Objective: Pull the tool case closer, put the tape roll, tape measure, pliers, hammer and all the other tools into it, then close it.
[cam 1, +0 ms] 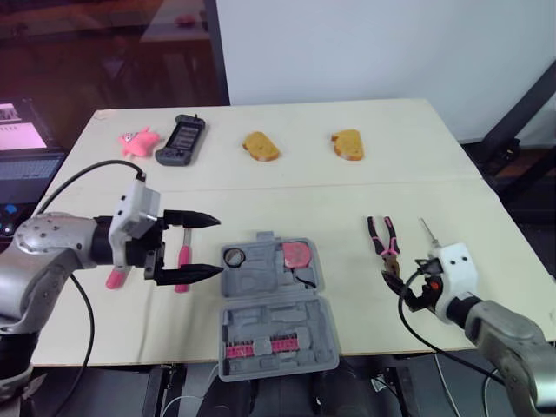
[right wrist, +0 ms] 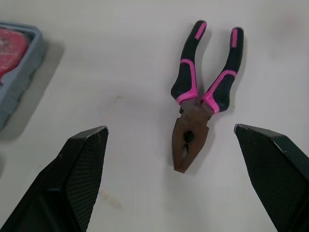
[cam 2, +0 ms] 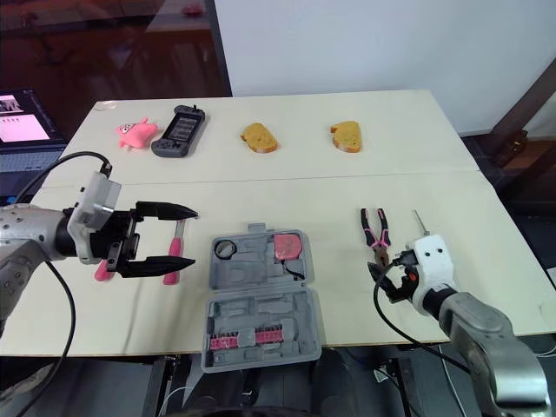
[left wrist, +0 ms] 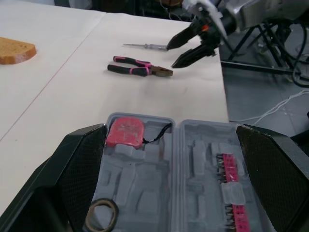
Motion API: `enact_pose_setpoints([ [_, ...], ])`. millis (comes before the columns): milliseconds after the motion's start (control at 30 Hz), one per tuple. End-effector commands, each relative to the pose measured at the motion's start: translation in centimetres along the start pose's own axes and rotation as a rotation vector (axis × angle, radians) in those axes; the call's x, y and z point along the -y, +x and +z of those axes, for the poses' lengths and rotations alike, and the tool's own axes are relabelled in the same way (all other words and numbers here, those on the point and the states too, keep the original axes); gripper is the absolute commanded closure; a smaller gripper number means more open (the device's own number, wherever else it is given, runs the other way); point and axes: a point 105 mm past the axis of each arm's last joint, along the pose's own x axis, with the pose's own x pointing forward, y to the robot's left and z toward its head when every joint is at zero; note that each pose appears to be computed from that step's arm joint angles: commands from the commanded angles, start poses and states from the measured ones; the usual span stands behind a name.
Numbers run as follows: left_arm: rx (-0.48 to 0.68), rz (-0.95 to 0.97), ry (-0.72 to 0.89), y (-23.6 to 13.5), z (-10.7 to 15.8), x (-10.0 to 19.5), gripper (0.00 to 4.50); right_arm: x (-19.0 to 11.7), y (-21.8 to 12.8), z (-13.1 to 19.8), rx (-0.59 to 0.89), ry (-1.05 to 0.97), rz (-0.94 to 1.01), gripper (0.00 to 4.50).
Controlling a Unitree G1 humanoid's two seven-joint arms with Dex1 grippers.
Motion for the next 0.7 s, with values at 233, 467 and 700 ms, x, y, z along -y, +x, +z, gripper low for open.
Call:
enact_pose_setpoints([
  [233, -0.016, 0.056, 0.020, -1.8, 0.5, 1.0, 0.00, 1.4, 3.0, -0.7, -0.041, 0.007, -0.048, 0.07],
  [467, -0.020, 0.091, 0.017, -1.9, 0.5, 1.5, 0.00, 1.7, 4.3, -0.8, -0.047, 0.033, -0.054, 0.07],
  [700, -0.045, 0.126, 0.016, -3.0, 0.2, 1.3, 0.00, 1.5, 4.7, -1.2, -0.049, 0.052, -0.069, 0.07],
])
